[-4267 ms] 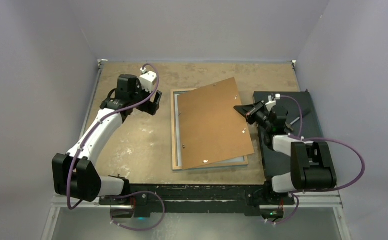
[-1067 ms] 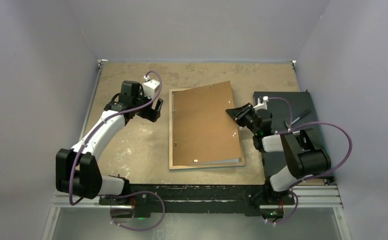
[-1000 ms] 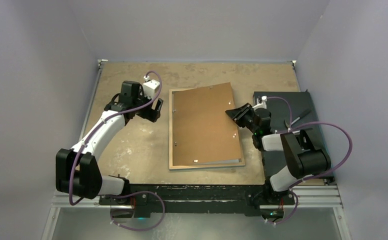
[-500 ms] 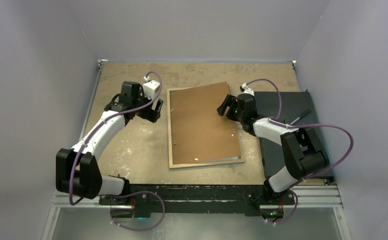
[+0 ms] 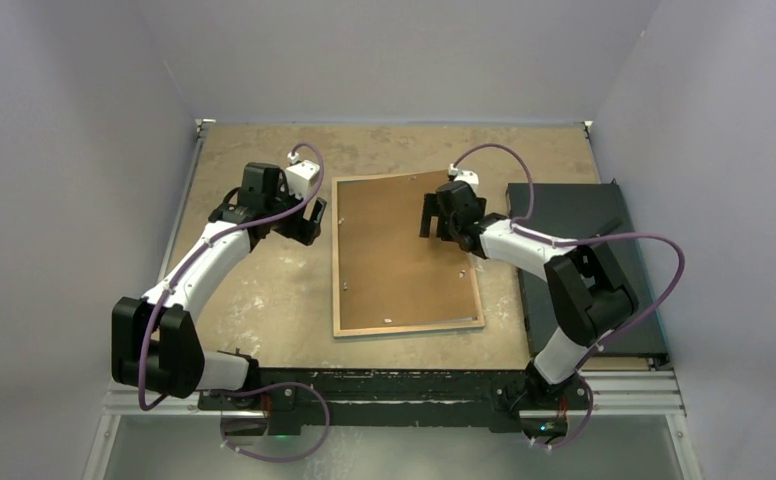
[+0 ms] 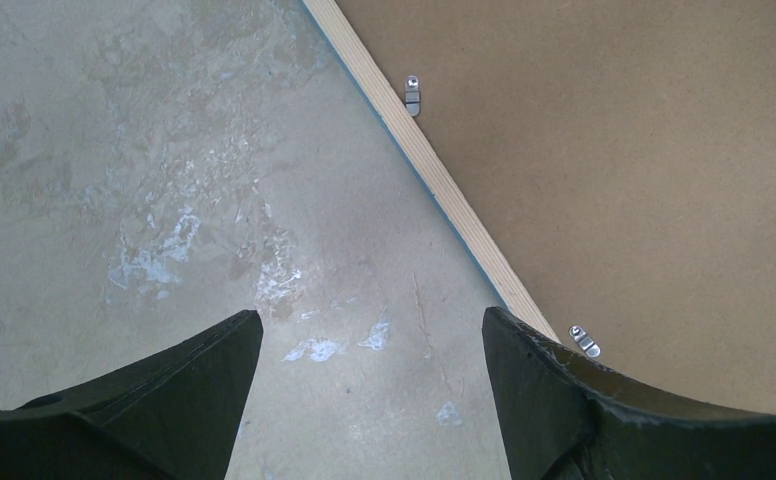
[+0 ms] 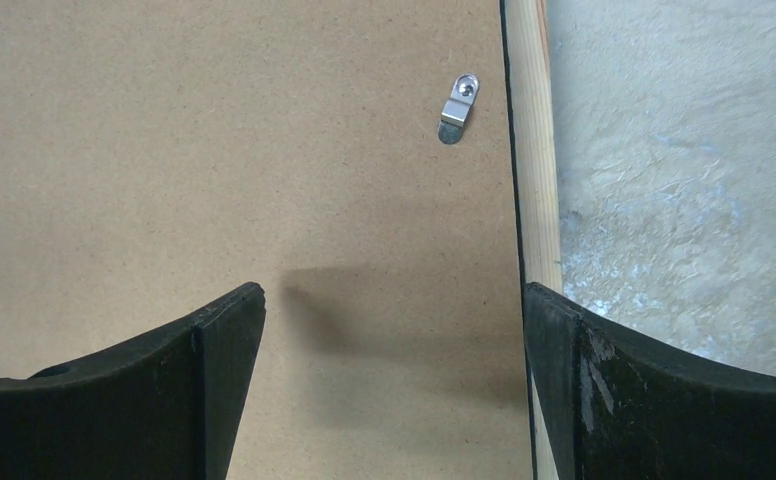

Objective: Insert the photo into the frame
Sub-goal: Turn over the photo frame item on the photo frame.

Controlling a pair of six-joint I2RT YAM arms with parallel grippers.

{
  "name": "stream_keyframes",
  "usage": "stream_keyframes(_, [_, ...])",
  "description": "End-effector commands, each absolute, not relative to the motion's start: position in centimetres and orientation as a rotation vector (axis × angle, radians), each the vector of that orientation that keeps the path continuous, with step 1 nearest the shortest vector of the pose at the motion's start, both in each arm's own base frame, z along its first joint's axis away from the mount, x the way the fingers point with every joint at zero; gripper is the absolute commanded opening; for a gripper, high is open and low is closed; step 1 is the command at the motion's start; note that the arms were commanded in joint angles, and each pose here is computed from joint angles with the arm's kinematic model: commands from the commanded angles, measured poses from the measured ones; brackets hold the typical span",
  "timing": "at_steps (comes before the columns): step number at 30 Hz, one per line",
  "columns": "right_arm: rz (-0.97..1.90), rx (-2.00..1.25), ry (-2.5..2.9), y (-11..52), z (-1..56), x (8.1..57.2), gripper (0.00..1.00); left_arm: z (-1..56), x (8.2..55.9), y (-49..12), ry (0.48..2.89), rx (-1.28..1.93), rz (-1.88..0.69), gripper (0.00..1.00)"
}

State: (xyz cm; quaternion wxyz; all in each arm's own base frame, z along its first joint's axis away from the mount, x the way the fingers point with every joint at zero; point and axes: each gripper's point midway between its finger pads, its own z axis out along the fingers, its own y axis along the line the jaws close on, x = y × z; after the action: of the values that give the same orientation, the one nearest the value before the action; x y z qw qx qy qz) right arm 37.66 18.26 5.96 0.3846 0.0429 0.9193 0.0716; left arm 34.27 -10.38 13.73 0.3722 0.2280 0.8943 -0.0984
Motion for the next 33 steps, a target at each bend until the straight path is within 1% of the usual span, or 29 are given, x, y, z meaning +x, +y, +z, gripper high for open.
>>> stream_keyframes(1, [0.031,0.025,2.304,18.6,7.9,38.1,0.99,14.9,34.9,-10.7,2.239,0.607,-0.254,0.79])
stream_keyframes(8, [-0.041,-0.038,2.319,19.2,7.8,38.0,0.99,15.1,34.9,-10.7,2.239,0.606,-0.253,0.79])
stream_keyframes(11, [-0.021,-0.041,2.310,19.5,8.3,38.0,0.99,15.2,34.8,-10.6,2.237,0.609,-0.243,0.79])
stream_keyframes(14, [0.075,-0.052,2.305,20.7,9.2,37.8,0.99,15.3,34.8,-10.4,2.236,0.607,-0.237,0.79])
stream_keyframes(19, [0.201,-0.026,2.222,22.1,13.0,38.3,0.95,15.2,34.8,-10.6,2.247,0.595,-0.249,0.80])
stream_keyframes(24, [0.270,-0.001,2.154,22.6,16.6,38.6,0.99,15.7,35.3,-10.6,2.260,0.584,-0.252,0.86])
stream_keyframes(27, [0.296,0.022,2.114,22.4,18.6,38.5,0.99,16.6,35.8,-10.0,2.258,0.547,-0.204,0.93])
stream_keyframes(31, [0.373,0.186,2.096,20.5,20.3,39.2,0.99,18.2,36.9,-8.3,2.277,0.486,-0.085,0.94])
stream_keyframes(33, [0.428,0.174,2.098,19.8,19.9,39.4,0.99,19.7,37.6,-7.2,2.258,0.447,-0.003,0.95])
